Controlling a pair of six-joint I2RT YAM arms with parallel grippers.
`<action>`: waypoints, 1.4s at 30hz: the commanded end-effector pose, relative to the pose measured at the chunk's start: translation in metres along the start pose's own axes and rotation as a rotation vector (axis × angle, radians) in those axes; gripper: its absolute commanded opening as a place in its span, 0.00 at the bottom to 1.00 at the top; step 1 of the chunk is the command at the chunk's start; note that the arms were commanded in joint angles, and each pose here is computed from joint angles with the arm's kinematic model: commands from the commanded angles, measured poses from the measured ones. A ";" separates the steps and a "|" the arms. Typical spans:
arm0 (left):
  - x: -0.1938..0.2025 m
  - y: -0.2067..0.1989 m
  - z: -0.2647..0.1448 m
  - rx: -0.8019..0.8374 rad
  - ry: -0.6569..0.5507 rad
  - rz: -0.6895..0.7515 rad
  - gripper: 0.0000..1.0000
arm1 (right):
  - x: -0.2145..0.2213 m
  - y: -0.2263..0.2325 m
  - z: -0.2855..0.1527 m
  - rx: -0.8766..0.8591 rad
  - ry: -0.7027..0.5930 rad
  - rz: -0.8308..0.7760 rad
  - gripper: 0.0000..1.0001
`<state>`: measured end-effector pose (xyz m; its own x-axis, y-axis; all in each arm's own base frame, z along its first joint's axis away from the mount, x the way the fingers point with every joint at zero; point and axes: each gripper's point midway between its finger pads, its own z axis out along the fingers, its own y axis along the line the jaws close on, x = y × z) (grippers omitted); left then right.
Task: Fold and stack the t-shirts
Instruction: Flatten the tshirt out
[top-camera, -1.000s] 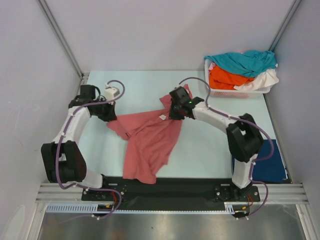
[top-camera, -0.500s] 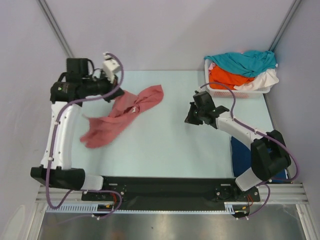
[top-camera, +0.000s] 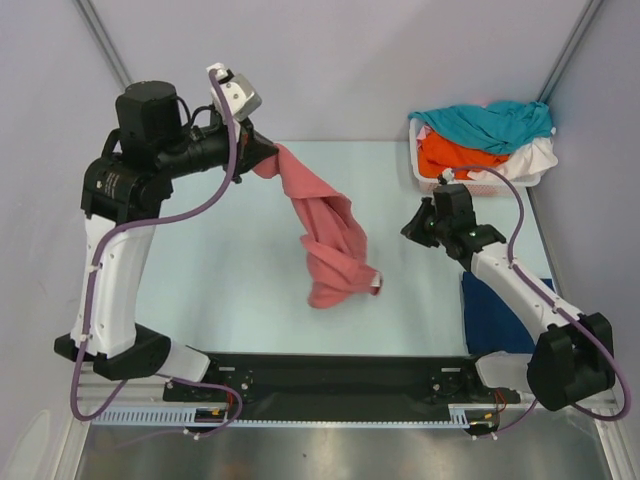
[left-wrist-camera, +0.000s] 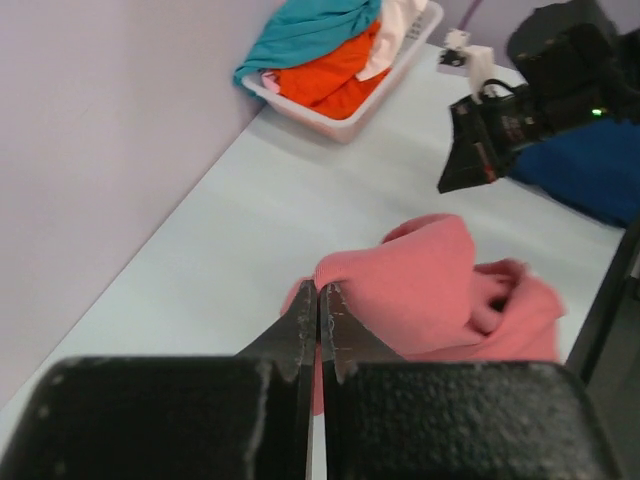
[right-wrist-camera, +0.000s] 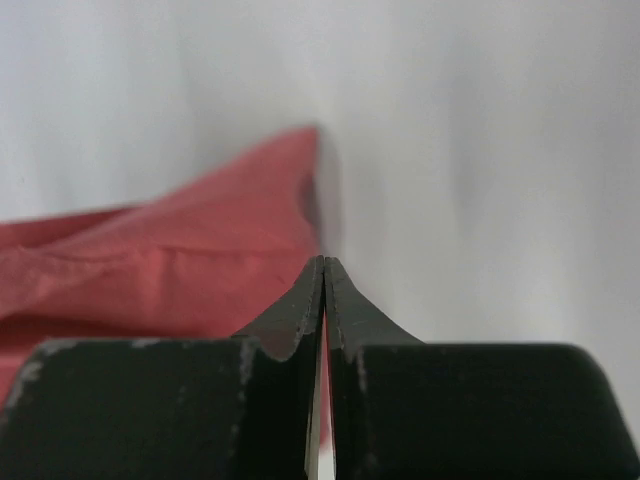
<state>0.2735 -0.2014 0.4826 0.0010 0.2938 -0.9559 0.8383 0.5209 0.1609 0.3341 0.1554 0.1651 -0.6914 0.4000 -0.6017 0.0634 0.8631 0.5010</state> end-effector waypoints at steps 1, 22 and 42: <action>-0.014 0.032 0.007 -0.149 -0.038 -0.039 0.00 | -0.012 0.001 -0.014 -0.001 -0.040 -0.030 0.05; 0.219 0.048 0.092 -0.181 0.323 -0.227 0.00 | 0.102 0.071 0.003 -0.291 0.245 -0.566 0.81; 0.226 0.072 0.067 -0.260 0.310 -0.258 0.00 | 0.151 0.114 0.035 -0.475 0.513 -0.493 0.35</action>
<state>0.3658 -0.1589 0.2361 -0.4450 0.3758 -0.8129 0.6501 0.7599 -0.0046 0.2619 0.3096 0.0851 -0.8199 -0.2822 -0.4982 -0.5299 0.7036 0.4735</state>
